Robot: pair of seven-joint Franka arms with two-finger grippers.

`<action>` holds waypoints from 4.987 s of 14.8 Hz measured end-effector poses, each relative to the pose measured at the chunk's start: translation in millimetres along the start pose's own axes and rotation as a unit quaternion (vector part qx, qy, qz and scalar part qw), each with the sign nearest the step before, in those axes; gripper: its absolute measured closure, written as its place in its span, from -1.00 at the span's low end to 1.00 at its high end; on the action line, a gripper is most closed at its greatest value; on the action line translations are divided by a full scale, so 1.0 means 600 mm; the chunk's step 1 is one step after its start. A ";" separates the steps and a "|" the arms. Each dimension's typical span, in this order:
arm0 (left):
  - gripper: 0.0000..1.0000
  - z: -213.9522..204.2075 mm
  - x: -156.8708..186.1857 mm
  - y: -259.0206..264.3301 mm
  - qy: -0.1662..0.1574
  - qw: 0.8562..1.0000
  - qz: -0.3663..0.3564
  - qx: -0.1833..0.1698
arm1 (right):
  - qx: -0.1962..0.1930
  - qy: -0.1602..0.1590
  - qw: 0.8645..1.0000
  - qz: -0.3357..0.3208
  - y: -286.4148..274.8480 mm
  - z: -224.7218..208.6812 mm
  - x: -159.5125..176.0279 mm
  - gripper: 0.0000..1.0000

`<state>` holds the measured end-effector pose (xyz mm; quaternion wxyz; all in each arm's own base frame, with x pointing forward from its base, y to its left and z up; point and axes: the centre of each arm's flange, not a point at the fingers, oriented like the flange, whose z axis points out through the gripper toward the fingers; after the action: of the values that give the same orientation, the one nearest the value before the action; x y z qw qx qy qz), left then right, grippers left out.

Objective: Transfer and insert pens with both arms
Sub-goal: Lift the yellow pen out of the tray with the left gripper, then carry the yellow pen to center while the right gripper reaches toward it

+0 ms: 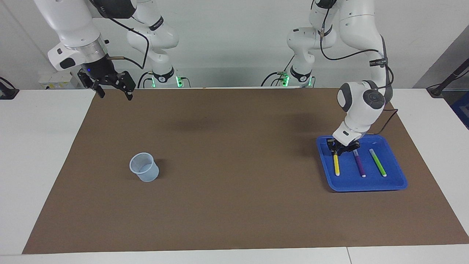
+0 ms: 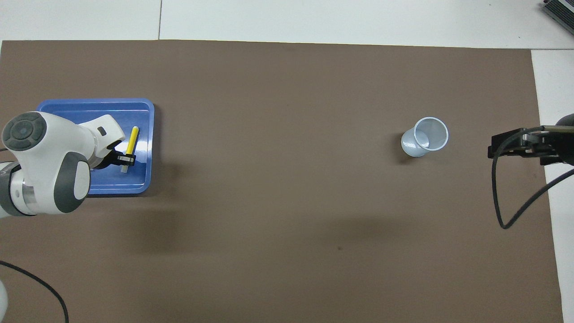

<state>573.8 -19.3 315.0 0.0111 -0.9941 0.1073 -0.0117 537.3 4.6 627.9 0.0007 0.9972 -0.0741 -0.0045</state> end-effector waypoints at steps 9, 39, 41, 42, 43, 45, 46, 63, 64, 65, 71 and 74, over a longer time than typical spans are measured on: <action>0.40 -0.005 0.003 0.021 0.002 1.000 -0.016 0.000 | 0.000 0.000 1.000 0.000 0.000 0.000 0.000 -1.00; 0.67 0.019 0.007 0.008 0.018 1.000 -0.020 0.005 | 0.000 0.000 1.000 0.001 0.002 0.000 0.000 -1.00; 0.67 0.018 0.008 0.008 0.017 1.000 -0.020 0.005 | 0.000 0.001 1.000 0.004 0.007 0.000 0.001 -1.00; 0.67 0.014 0.009 0.008 0.013 1.000 -0.019 0.005 | -0.002 0.002 1.000 0.003 0.009 -0.001 0.002 -1.00; 0.67 0.007 0.010 0.008 0.009 1.000 -0.019 0.004 | -0.004 0.002 1.000 0.002 0.010 -0.001 0.002 -1.00; 0.67 -0.019 0.014 0.007 0.001 1.000 -0.019 0.003 | -0.012 0.002 1.000 0.002 0.013 0.000 0.002 -1.00; 0.67 -0.036 0.015 0.007 -0.004 1.000 -0.020 0.003 | -0.016 0.003 1.000 0.002 0.014 -0.001 0.002 -1.00; 0.67 -0.257 -0.025 0.388 -0.091 0.979 -0.143 -0.109 | 0.224 0.015 0.968 0.109 -0.254 0.182 0.106 -1.00; 0.67 -0.264 -0.036 0.427 -0.095 0.977 -0.148 -0.117 | 0.247 0.014 0.962 0.116 -0.289 0.208 0.112 -1.00; 0.67 -0.271 -0.046 0.465 -0.098 0.975 -0.155 -0.129 | 0.268 0.010 0.955 0.124 -0.315 0.226 0.116 -1.00; 0.67 -0.311 -0.073 0.647 -0.025 0.952 -0.222 -0.207 | 0.281 -0.064 0.953 0.089 -0.413 0.256 0.062 -1.00; 0.67 -0.321 -0.066 0.678 0.009 0.936 -0.247 -0.249 | 0.277 -0.080 0.956 0.060 -0.446 0.251 0.034 -1.00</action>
<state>443.4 -411.6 496.9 -0.2413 -0.9600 -0.1419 0.0041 595.6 266.4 476.4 -0.2816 0.9484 -0.1315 -0.0632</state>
